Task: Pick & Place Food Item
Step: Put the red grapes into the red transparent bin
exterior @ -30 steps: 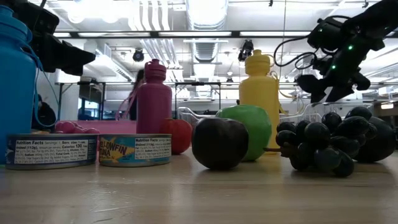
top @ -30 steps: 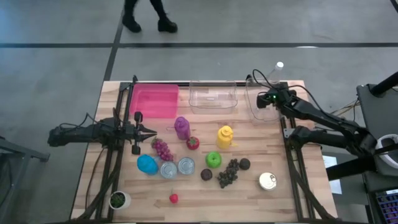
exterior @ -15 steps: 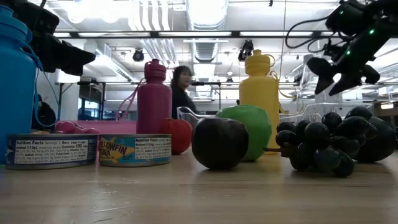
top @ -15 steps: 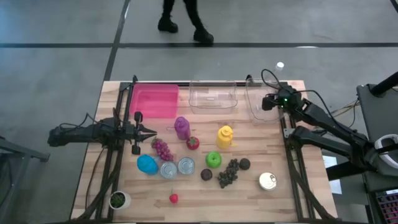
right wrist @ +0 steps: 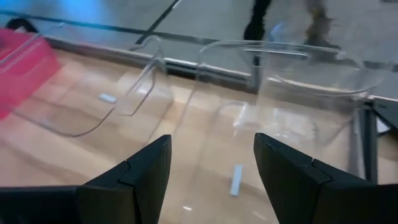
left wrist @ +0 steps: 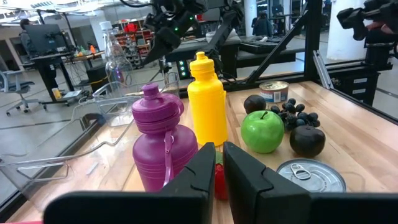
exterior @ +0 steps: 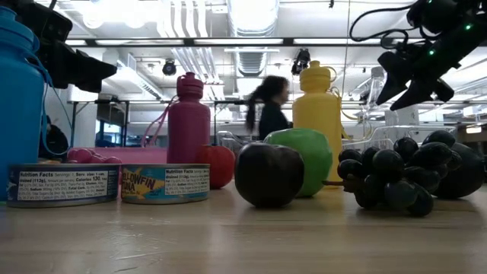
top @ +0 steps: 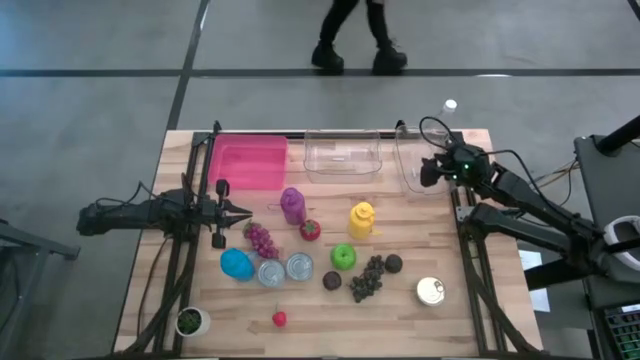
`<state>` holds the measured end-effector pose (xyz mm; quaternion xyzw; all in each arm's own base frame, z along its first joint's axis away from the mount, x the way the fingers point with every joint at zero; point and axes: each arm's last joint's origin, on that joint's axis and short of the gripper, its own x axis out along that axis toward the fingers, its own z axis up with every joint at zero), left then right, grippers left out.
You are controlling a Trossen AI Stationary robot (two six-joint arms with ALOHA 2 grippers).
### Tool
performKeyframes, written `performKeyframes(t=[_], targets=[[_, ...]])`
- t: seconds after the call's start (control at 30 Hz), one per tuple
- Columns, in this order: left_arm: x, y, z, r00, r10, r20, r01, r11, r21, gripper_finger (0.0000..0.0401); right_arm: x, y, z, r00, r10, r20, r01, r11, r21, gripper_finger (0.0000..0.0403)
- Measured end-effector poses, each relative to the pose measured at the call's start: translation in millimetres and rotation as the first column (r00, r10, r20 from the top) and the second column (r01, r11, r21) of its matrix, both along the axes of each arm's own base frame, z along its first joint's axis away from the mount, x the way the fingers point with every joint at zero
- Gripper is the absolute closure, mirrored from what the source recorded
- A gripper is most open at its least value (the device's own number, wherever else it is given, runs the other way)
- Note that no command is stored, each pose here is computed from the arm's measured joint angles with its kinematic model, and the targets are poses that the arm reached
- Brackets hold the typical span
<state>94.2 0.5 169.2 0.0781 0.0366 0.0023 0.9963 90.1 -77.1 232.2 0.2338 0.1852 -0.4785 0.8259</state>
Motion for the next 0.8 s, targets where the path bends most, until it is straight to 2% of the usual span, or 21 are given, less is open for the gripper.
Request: performKeyframes(t=[0.13, 0.43, 0.8], targets=[[0, 0, 0, 1.0, 0.0, 0.0, 0.0, 1.0, 0.0, 0.0366, 3, 4, 0, 0.999, 0.049, -0.011, -0.049, 0.999, -0.008, 0.0179], [0, 0, 0, 1.0, 0.0, 0.0, 0.0, 1.0, 0.0, 0.0365, 4, 4, 1, 0.998, 0.049, -0.028, -0.05, 0.998, -0.039, 0.0179], [0, 0, 0, 1.0, 0.0, 0.0, 0.0, 1.0, 0.0, 0.0365, 13, -3, 12, 0.996, 0.09, -0.024, -0.093, 0.979, -0.184, 0.0179]])
